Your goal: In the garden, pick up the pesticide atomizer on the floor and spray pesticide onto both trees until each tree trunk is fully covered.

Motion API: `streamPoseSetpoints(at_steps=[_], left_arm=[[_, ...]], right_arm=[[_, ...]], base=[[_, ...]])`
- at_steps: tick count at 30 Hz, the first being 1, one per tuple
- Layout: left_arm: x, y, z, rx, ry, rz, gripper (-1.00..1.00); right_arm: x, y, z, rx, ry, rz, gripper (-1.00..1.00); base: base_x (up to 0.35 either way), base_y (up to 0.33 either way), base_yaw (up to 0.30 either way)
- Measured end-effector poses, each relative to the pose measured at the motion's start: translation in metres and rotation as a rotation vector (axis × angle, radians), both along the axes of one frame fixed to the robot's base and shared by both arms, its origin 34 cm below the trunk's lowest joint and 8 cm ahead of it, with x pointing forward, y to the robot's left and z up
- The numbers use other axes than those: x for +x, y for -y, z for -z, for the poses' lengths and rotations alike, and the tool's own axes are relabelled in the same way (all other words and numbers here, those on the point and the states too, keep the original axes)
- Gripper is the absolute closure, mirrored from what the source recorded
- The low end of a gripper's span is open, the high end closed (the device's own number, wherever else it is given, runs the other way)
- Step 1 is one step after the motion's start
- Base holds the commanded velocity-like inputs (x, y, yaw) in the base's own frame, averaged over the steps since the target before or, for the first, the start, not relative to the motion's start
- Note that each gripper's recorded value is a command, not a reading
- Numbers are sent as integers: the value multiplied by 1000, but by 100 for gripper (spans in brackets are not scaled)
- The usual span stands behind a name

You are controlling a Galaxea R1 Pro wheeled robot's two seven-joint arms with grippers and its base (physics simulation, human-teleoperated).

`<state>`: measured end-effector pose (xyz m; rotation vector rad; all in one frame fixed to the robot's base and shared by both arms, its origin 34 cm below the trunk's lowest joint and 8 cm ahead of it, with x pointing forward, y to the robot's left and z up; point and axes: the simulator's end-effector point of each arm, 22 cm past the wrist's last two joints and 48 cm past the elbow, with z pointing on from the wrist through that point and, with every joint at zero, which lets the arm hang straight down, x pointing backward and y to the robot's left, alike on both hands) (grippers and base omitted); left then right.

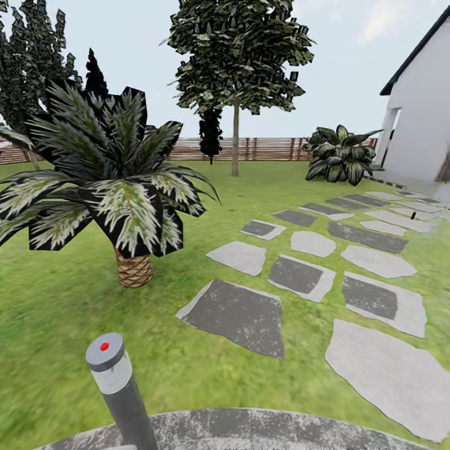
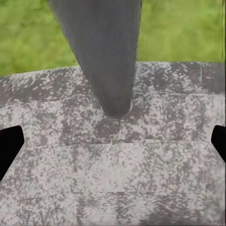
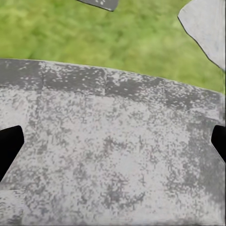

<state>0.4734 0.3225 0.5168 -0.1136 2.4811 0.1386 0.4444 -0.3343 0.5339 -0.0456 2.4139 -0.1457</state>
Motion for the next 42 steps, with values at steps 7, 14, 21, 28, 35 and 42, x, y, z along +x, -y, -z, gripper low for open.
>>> streamPoseSetpoints(at_steps=[7,14,21,28,35,42], left_arm=[[-3,0,3,0,-10,-1,-100],[-6,0,6,-1,-20,-1,-100],[-9,0,9,0,-29,-1,-100],[-9,-1,10,0,-30,-1,-100],[-12,0,14,-3,-39,-3,-100],[-15,-1,16,-2,-47,-1,-100]], right_arm=[[-3,0,3,0,-10,1,-100],[-6,0,6,0,-19,2,-100],[-8,0,8,0,-28,2,-100],[-11,0,11,0,-37,1,-100],[-13,1,13,0,-45,1,-100],[-16,1,16,0,-53,1,-100]], base=[[0,-276,-192],[0,-276,-192],[0,-254,-192],[0,-31,-192],[0,-2,-192],[0,0,-192]])
